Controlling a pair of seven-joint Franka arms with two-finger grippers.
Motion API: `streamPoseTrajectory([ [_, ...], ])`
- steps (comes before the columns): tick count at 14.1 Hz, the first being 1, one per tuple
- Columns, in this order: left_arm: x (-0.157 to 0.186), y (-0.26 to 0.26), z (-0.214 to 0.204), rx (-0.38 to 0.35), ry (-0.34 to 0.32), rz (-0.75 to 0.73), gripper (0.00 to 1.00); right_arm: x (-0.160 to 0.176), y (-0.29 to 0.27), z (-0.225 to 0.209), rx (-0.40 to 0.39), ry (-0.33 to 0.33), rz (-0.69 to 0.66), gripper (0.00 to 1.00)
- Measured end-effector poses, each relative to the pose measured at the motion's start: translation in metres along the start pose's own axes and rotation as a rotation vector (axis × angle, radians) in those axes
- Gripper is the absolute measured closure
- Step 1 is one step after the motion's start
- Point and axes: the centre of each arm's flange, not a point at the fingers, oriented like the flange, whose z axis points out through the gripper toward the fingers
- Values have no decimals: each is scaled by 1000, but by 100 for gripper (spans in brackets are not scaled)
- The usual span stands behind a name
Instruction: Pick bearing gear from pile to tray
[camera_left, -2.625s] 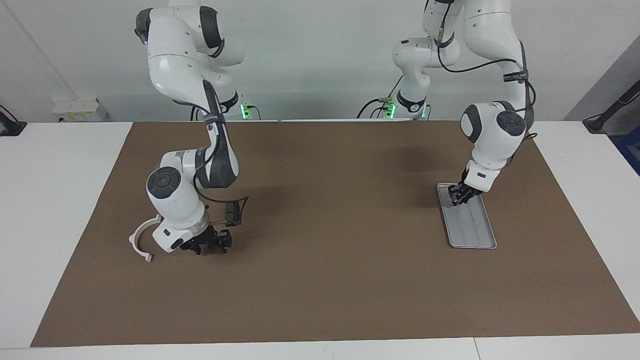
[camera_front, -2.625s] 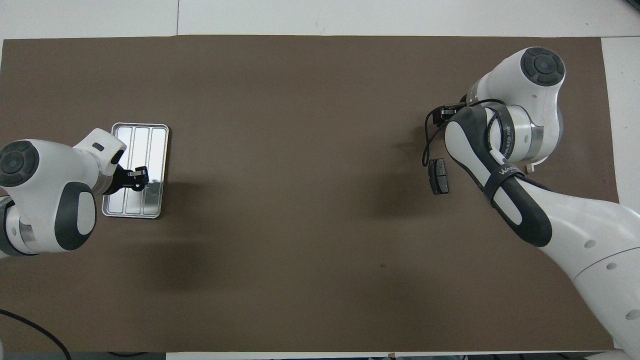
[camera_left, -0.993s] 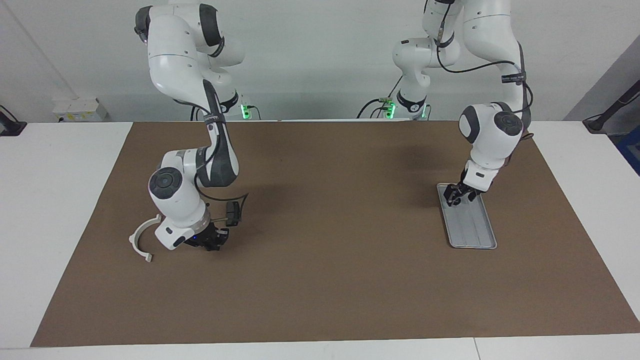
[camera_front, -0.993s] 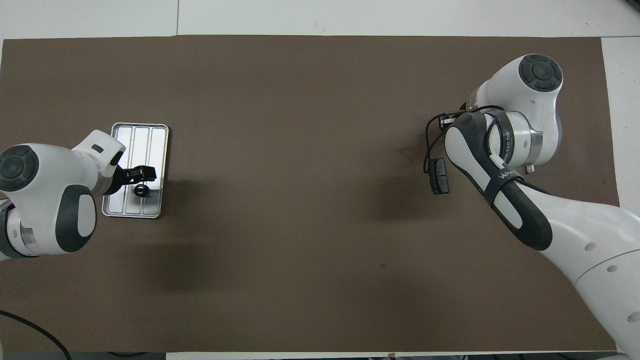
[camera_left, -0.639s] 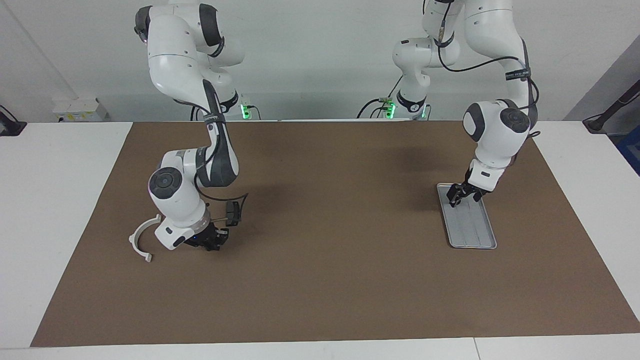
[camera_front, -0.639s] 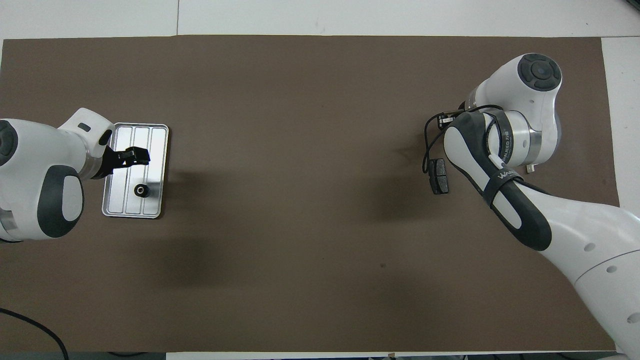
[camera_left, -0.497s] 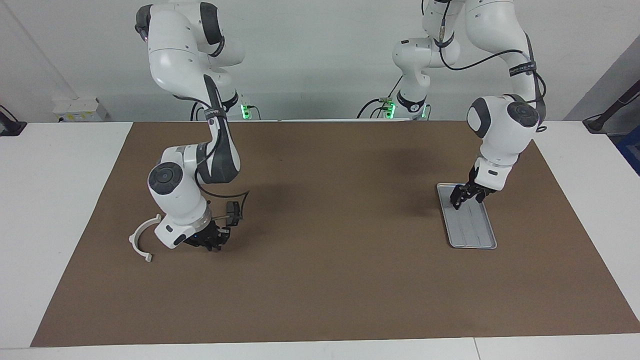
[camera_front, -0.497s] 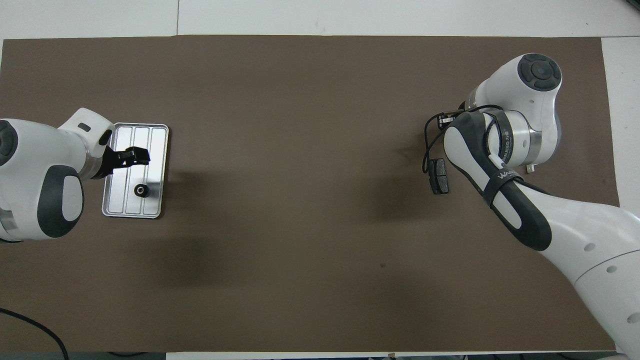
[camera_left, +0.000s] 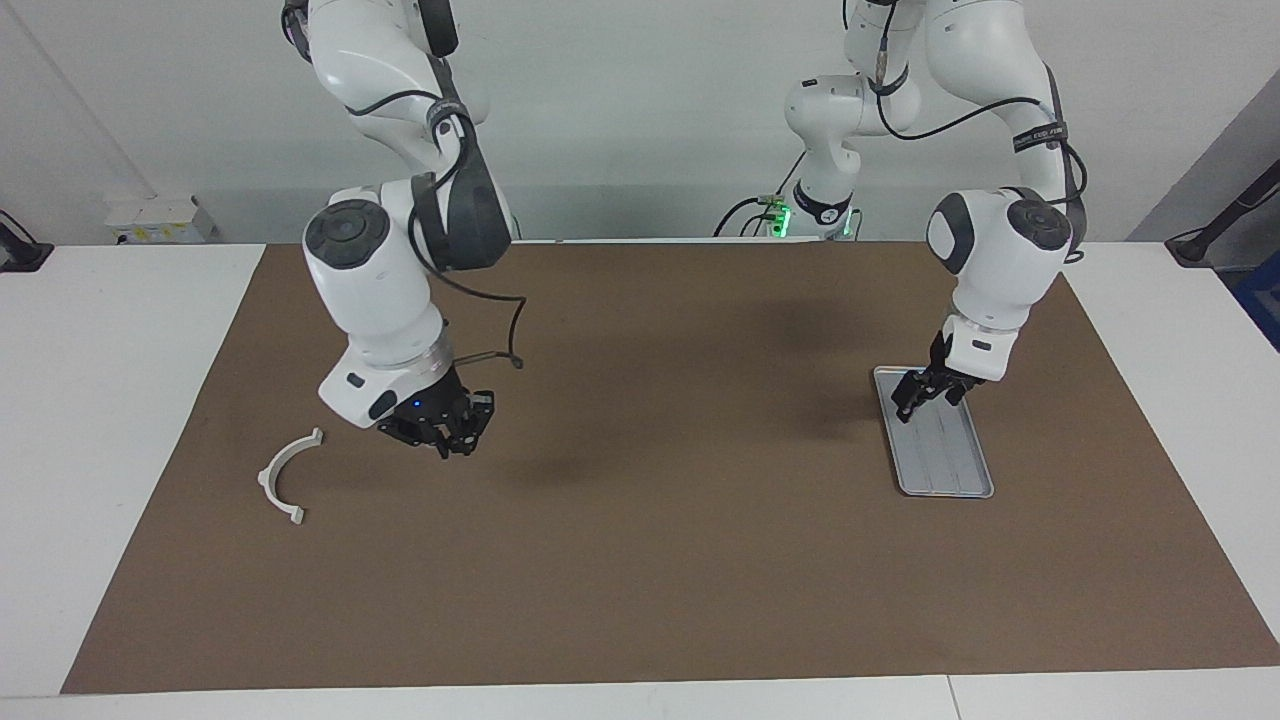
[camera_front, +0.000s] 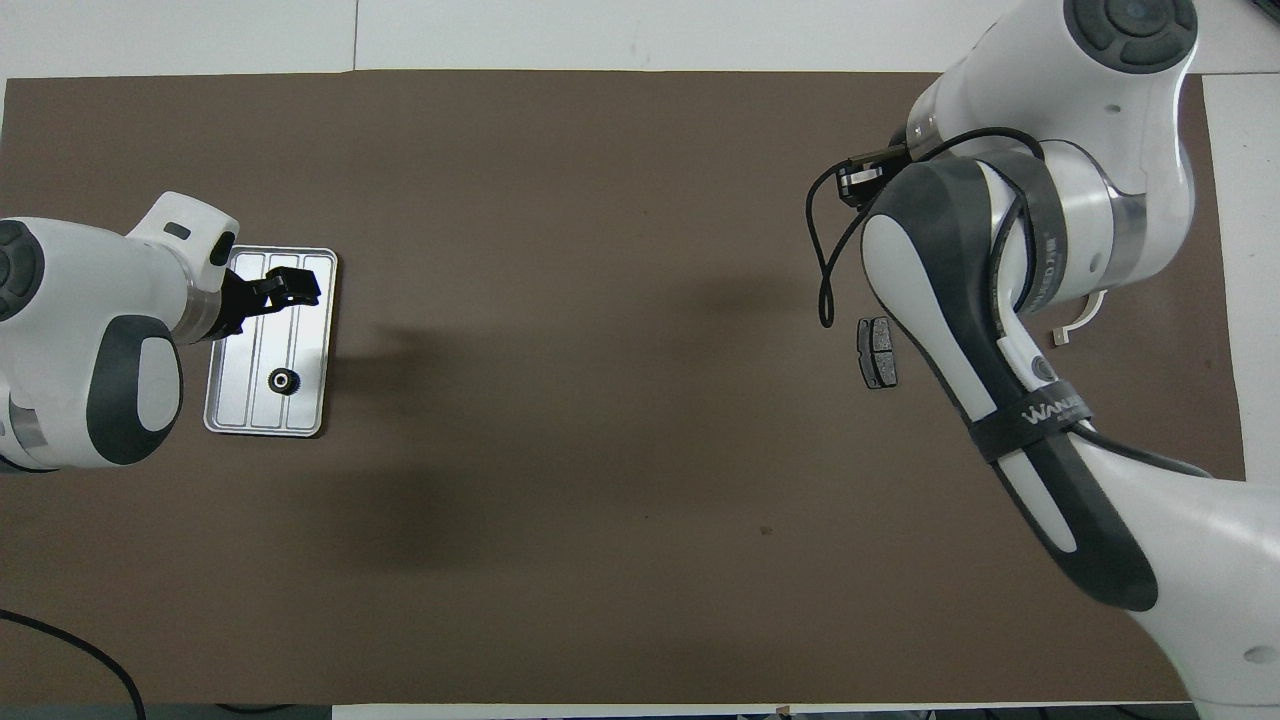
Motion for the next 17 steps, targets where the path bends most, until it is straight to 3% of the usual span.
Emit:
streamPoseTrajectory([
  [3, -6, 17, 0, -4, -2, -37, 0, -8, -82, -7, 11, 18, -37, 77],
  [8, -4, 28, -2, -9, 4, -48, 0, -29, -167, 5, 23, -2, -121, 77],
  [17, -6, 35, -3, -12, 5, -57, 0, -35, -230, 114, 25, -15, -142, 77],
])
